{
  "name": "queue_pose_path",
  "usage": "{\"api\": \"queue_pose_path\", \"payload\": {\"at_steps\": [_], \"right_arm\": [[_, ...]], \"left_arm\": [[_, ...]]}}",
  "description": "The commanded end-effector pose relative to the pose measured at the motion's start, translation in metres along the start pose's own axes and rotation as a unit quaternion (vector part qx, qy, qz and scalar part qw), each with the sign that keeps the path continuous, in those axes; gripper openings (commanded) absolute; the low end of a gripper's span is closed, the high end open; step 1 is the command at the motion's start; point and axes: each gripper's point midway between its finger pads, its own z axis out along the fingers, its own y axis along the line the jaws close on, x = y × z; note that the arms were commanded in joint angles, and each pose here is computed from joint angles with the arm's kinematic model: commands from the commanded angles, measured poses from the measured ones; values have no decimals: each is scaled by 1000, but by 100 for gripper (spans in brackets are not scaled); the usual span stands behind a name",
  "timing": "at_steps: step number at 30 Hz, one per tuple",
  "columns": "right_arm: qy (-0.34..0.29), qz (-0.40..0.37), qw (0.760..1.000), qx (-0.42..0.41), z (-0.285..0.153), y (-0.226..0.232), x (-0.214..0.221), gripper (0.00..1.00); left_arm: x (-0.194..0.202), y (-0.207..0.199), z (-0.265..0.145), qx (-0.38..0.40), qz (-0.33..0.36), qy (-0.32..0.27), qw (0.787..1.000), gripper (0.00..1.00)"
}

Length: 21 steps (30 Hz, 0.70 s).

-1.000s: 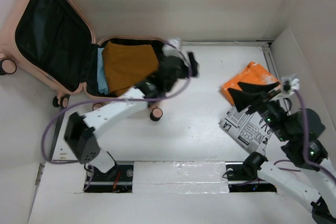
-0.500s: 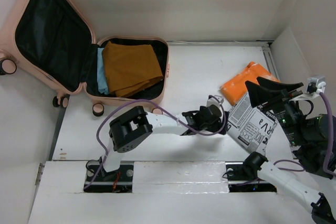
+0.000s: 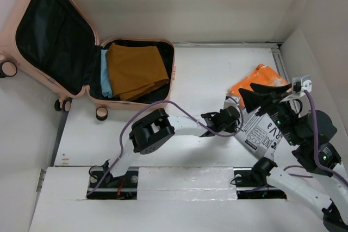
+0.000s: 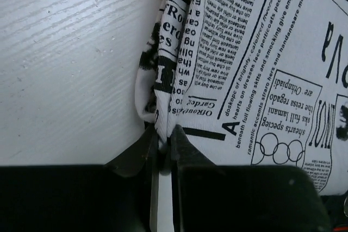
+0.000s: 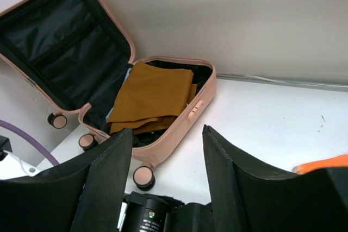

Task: Pack the luggage

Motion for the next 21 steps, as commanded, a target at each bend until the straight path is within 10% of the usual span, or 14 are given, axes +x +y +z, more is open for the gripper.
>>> {"api": "queue_pose_path", "payload": {"at_steps": [1, 16, 21], "right_arm": [[-23, 7, 999, -21, 5, 9, -11, 60], [1, 3, 1000, -24, 25, 11, 12, 60], [4, 2, 1000, -17, 26, 7, 17, 60]], "left_arm": [[-31, 18, -12, -45, 10, -35, 998, 0], [-148, 207, -94, -230, -38, -122, 965, 1], [-169, 204, -121, -215, -57, -156, 962, 78]]}}
